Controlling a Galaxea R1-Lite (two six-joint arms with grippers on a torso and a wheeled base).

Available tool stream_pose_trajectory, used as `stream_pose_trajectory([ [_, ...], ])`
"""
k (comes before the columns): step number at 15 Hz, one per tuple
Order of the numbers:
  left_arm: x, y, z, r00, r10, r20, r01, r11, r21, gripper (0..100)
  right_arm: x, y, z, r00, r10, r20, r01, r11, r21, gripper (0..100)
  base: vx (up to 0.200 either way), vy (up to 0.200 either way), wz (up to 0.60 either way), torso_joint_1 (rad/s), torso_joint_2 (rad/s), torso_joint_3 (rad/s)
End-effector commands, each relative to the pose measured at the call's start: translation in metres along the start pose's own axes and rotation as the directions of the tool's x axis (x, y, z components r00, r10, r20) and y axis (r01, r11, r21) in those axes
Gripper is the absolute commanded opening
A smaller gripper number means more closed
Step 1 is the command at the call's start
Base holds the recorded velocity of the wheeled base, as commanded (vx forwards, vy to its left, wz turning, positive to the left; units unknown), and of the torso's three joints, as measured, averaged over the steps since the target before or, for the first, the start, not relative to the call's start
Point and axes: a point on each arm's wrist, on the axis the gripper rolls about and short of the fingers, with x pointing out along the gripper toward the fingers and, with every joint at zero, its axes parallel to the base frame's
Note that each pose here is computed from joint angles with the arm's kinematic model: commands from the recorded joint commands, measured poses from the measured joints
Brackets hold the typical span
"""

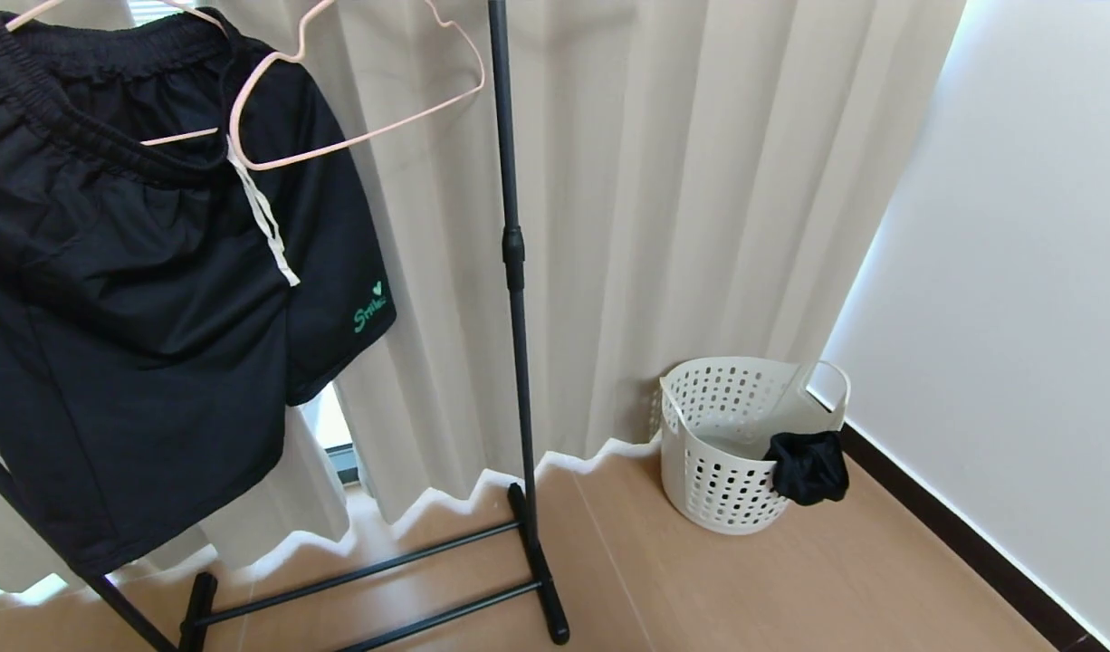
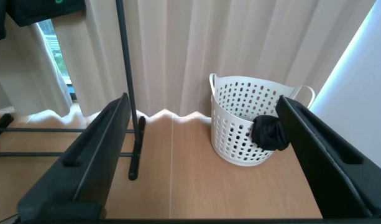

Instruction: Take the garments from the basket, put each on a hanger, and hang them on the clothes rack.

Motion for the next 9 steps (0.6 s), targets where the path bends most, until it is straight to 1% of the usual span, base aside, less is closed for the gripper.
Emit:
stream_pose_trajectory([
  [1, 0.0, 0.0, 0.0, 1.0, 0.0, 0.001, 0.0, 1.0, 0.0, 100, 0.0, 0.0, 0.0, 1.0, 0.001, 0.0, -0.001, 1.0, -0.001, 100, 0.0, -0.2, 0.0, 0.002, 0.0, 0.007],
  [9, 0.0, 0.0, 0.0, 1.0, 0.0, 0.001, 0.0, 1.0, 0.0, 100, 0.0, 0.0, 0.0, 1.0, 0.001, 0.0, -0.001, 1.0, -0.001, 100, 0.0, -0.2, 0.0, 0.003, 0.0, 0.002],
])
